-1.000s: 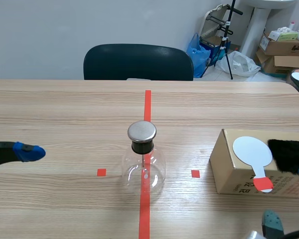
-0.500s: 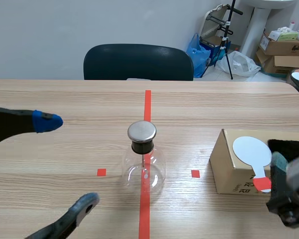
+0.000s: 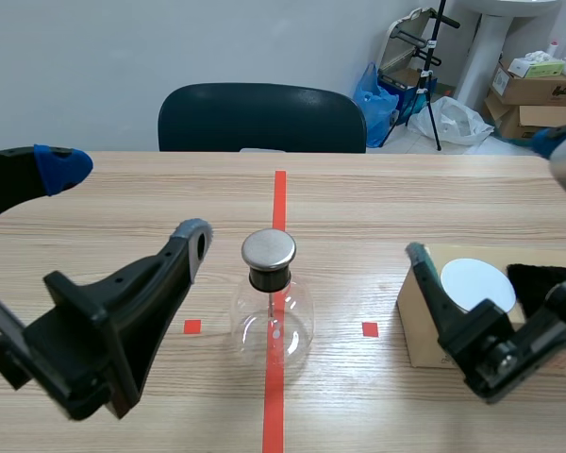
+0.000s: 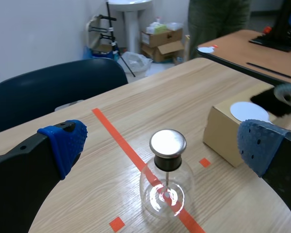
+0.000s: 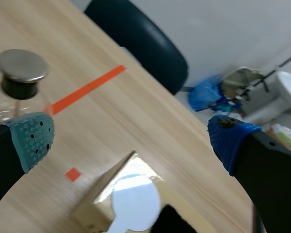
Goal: Do the electroscope experiment
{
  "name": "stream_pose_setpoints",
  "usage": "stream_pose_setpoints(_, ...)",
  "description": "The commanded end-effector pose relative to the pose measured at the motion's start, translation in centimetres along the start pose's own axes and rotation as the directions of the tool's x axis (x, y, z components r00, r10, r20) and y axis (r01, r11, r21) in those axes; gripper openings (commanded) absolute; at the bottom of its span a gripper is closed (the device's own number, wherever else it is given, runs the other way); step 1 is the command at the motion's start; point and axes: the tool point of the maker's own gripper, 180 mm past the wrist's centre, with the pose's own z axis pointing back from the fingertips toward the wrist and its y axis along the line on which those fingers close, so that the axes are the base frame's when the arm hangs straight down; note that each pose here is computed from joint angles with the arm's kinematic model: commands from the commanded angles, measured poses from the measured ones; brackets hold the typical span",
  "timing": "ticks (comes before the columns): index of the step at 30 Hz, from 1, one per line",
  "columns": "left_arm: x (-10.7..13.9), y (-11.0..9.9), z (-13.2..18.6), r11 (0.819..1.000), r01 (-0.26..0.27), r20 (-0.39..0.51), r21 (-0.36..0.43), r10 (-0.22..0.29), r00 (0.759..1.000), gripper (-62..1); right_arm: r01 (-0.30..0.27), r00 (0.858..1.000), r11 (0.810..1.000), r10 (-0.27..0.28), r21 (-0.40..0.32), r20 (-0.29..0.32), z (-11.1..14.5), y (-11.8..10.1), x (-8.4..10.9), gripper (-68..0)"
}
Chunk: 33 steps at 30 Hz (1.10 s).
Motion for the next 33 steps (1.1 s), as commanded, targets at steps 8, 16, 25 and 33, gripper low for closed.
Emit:
stream_pose_setpoints(8, 0.3, -0.1, -0.4, 1.0, 0.006, 0.01, -0.002, -0.006, 1.0, 1.4, 0.087, 0.995, 0.984, -0.094, 0.157, 0.042, 0.6, 0.5, 0.7, 0.4)
stream_pose_setpoints(16, 0.4, -0.1, -0.4, 1.0, 0.007, 0.014, -0.001, -0.007, 1.0, 1.4, 0.106, 0.993, 0.979, -0.112, 0.174, 0.03, 1.3, -0.5, 0.4, 0.4)
stream_pose_setpoints(25, 0.4, -0.1, -0.4, 1.0, 0.014, 0.012, -0.003, -0.014, 1.0, 1.4, 0.137, 0.989, 0.978, -0.143, 0.157, 0.026, 1.7, -1.2, 0.3, 0.4)
stream_pose_setpoints(33, 0.1, -0.3, -0.4, 0.997, 0.081, -0.002, -0.014, -0.081, 0.997, 1.4, 0.152, 0.988, 0.977, -0.152, 0.149, -0.011, 1.9, -1.3, -1.1, 0.4)
